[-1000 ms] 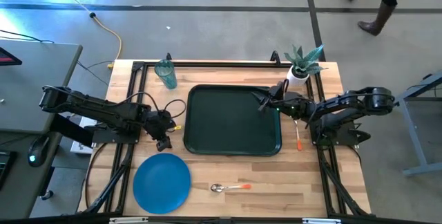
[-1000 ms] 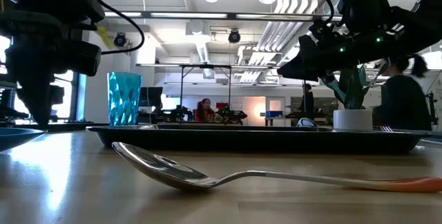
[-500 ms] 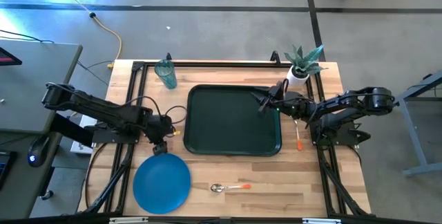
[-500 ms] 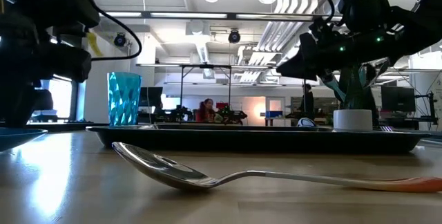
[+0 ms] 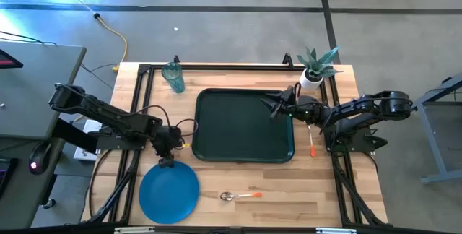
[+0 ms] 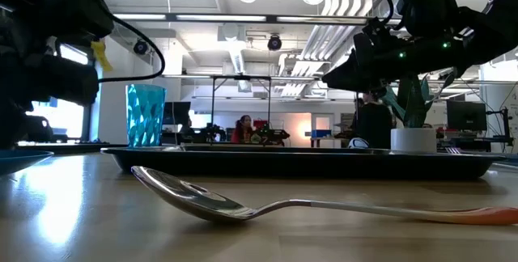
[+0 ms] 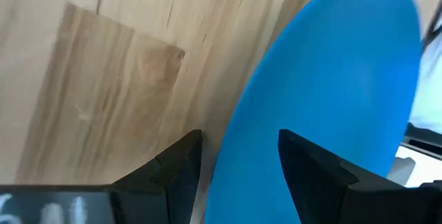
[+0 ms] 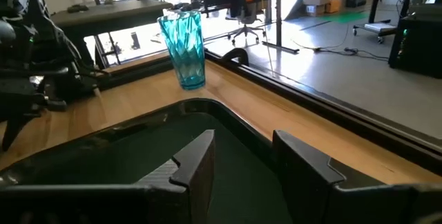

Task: Pick and place plate/cup/fork/spoon on tray
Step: Put the blue plate on the dark green tray

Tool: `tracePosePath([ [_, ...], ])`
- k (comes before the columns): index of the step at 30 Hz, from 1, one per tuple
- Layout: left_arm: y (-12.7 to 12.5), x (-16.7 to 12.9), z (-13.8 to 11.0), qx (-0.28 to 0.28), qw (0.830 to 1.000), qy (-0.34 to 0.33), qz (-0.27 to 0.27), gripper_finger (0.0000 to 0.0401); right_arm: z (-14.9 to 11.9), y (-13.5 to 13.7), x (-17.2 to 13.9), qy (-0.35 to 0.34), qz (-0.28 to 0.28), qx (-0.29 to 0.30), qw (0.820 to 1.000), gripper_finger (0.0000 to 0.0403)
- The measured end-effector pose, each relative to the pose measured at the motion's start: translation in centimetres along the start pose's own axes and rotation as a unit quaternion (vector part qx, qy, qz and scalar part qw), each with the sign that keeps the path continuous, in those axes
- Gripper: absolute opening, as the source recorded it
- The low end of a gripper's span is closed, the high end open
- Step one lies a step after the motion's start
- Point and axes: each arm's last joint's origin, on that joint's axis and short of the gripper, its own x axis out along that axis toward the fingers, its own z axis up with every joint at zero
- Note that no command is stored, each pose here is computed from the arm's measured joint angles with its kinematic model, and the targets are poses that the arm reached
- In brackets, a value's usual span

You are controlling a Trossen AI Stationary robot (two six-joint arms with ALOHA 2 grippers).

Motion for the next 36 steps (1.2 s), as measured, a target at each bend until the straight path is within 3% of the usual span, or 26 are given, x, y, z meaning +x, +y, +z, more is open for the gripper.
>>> tracePosePath([
  [10,-0.5,1.2,0.0,-0.007,0.999,0.034,-0.018,0.0173,0.0,0.1,0.0,0.003,0.02,0.009,1.0,0.014],
  [13,-0.6,1.4,-0.3,-0.002,0.998,0.051,-0.029,0.0139,0.0,0.2,0.0,0.004,0.023,0.013,1.0,0.014],
  [20,-0.8,1.8,-0.6,0.009,0.997,0.068,-0.032,0.0015,0.1,0.9,-0.2,-0.004,0.034,0.014,0.999,0.014],
  [25,-1.1,2.2,-0.5,0.016,0.996,0.073,-0.039,0.0014,0.4,1.3,-0.1,-0.013,0.042,0.012,0.999,0.014],
  [32,-3.9,-0.4,1.6,0.05,0.995,-0.004,-0.089,0.0003,1.2,1.3,-0.5,-0.033,0.045,0.017,0.998,0.014],
  [36,-6.3,-3.9,3.5,0.126,0.979,-0.107,-0.116,0.0002,2.2,1.4,-1.0,-0.058,0.052,0.022,0.997,0.014],
])
